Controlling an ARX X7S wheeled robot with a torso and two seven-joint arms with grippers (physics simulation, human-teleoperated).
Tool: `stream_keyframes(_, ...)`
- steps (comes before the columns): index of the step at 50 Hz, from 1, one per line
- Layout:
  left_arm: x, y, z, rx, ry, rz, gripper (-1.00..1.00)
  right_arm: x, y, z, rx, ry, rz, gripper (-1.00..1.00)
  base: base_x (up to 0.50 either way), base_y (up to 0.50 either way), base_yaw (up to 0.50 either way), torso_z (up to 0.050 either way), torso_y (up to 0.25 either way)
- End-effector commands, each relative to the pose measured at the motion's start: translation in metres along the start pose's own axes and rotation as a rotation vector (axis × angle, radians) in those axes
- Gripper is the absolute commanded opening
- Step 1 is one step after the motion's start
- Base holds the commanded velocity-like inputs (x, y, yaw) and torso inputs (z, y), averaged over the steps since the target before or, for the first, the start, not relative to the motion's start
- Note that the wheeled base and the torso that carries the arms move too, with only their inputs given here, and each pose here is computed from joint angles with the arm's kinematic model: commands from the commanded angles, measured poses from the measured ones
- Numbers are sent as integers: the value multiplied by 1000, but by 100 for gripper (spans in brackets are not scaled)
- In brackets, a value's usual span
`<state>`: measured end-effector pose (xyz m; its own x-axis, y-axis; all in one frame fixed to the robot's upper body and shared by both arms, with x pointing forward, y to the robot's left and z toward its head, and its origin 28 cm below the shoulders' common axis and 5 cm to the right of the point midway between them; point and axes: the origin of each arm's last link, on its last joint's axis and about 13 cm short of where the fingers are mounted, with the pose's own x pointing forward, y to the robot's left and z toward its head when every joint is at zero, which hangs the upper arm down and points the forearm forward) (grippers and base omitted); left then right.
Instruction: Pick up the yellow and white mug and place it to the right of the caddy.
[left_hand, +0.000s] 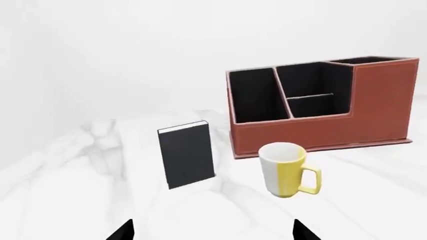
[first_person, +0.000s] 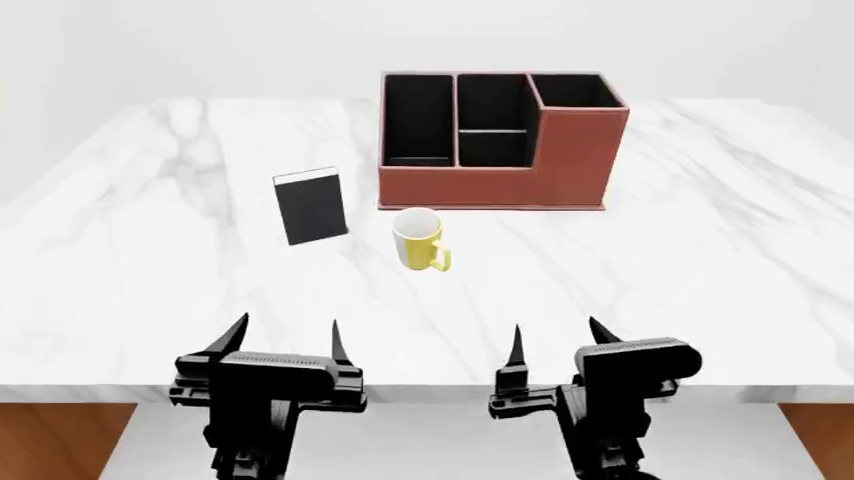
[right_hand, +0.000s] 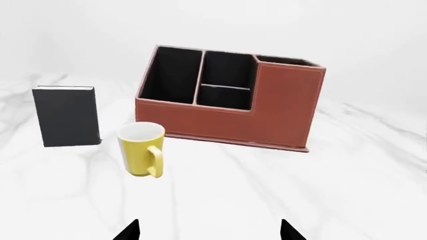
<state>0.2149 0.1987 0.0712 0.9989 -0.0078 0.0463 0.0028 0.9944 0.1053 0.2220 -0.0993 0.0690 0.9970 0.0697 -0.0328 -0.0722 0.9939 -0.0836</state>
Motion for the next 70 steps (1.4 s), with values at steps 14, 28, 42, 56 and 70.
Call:
stream_keyframes(14, 3, 4, 76, 92, -117, -21, 100, 1, -17, 71, -106, -40, 7, 100, 0, 0, 0, 0, 0)
stream_keyframes(28, 2, 5, 76, 96, -120, -13, 100, -1, -17, 69, -94, -43, 22, 100, 119, -413, 0, 0, 0)
stream_keyframes(42, 2, 5, 75, 96, -118, -16, 100, 1, -16, 67, -90, -40, 32, 100, 415, -291, 0, 0, 0)
stream_keyframes(56, 1, 6, 76, 99, -124, -11, 100, 2, -16, 66, -79, -44, 38, 100, 481, -152, 0, 0, 0)
stream_keyframes(70, 1, 7, 77, 100, -122, -2, 100, 3, -15, 66, -69, -44, 40, 100, 500, 0, 0, 0, 1)
